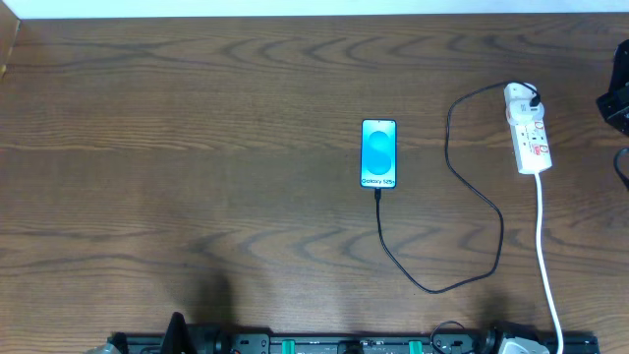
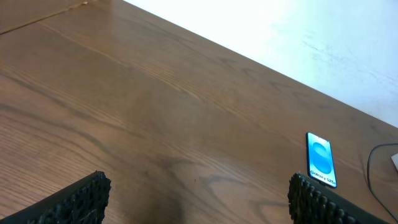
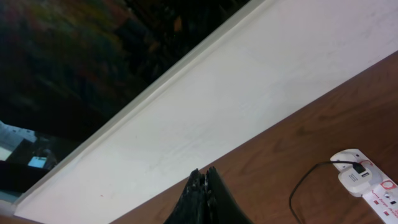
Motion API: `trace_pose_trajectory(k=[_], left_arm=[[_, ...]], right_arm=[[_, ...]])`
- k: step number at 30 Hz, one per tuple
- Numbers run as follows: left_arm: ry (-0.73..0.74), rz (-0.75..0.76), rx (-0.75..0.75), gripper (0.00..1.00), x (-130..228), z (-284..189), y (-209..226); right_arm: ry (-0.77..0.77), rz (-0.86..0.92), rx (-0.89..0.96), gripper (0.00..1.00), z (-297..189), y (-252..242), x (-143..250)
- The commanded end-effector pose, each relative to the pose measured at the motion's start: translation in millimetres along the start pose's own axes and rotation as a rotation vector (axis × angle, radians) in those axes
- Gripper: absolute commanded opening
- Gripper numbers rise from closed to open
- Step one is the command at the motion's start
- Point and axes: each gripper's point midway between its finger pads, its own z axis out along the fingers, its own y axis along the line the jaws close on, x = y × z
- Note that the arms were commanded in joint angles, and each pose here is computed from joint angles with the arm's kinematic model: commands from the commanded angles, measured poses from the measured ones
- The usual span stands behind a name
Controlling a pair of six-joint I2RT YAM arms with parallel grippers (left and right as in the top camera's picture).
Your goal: Plug charger to phone and switch on socket
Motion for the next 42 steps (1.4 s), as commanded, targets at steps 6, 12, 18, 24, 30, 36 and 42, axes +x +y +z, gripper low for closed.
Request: trace_pose_trajectory(k=[6, 12, 18, 24, 30, 36, 42], left_arm=[[-0.01, 0.0, -0.009, 0.91, -1.3, -1.6, 1.0], [-0.01, 0.0, -0.009, 0.91, -1.3, -1.6, 1.0], [-0.01, 0.0, -0.009, 0.91, -1.3, -1.6, 1.0], [-0.023, -0.002, -0.008, 0.91, -4.4, -1.6, 0.5], [-0.091, -0.01, 0.02, 0.91, -21.3, -2.4, -6.2], [-0.158, -0.018, 0.046, 0.91, -38.7, 12.2, -14.8], [-0.179, -0.021, 0.055, 0.91, -41.8, 54.5, -20.8]], right_arm=[[0.01, 0.005, -0.016, 0.02, -1.6, 4.3, 2.7], [0.01, 0.005, -0.017, 0.02, -2.0, 4.5, 2.6], [0.026, 0.006, -0.05, 0.02, -3.1, 11.0, 5.5], [0.025, -0.004, -0.078, 0.03, -8.7, 20.1, 7.4], [0.014, -0.011, -0.083, 0.04, -13.9, 22.6, 6.1], [0.009, -0.012, -0.087, 0.04, -16.6, 23.9, 5.5], [-0.002, -0.016, -0.096, 0.05, -22.0, 26.6, 3.8]])
